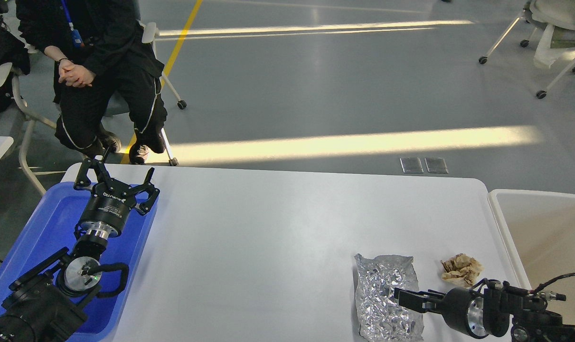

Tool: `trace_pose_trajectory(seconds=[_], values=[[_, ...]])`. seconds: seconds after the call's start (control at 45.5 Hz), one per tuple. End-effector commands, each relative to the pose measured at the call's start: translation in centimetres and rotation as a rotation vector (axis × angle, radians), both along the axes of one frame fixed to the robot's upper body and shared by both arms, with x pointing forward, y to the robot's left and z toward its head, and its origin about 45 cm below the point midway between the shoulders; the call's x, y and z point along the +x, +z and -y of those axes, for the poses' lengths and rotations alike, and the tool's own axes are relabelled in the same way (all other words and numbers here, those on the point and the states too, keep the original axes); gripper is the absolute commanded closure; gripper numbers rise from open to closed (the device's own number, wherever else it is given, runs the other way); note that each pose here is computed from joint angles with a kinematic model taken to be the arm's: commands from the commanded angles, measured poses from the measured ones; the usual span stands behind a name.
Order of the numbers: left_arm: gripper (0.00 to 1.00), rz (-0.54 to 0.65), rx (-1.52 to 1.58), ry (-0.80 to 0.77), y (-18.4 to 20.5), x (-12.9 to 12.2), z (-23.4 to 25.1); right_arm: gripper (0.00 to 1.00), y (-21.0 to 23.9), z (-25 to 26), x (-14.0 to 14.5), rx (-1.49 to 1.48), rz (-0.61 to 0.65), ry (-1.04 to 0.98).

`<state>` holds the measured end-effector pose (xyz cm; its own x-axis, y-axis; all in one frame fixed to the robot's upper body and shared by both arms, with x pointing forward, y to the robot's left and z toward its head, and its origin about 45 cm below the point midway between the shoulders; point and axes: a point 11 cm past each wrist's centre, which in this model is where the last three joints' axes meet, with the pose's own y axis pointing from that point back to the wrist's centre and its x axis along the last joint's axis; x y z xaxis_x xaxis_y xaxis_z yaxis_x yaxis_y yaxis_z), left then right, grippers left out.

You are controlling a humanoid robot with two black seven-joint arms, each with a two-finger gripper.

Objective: Tidy desktop
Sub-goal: 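Lower the right gripper beside the silver foil bag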

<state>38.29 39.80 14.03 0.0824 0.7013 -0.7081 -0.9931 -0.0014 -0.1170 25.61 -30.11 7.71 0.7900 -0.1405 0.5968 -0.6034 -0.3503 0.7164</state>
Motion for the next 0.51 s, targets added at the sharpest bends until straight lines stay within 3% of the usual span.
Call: trace_pose_trajectory(seconds=[0.0,0.022,0.044,0.483], values=[[0.00,0.001,0.000,0.001,0.0,0.0,0.0,0.72,-1.1,-0.2,-0.4,-0.023,0.000,0.025],[0.00,0.001,0.000,0.001,0.0,0.0,0.0,0.94,-1.1,-0.1,-0.4,-0.029,0.002,0.026],[0.00,0.001,0.000,0.001,0.0,0.0,0.0,1.00,-1.1,0.1,-0.4,-0.027,-0.003,0.017],[0.00,0.000,0.000,0.000,0.0,0.0,0.0,1.00,-1.0,0.8,-0.1,-0.037,0.013,-0.002]])
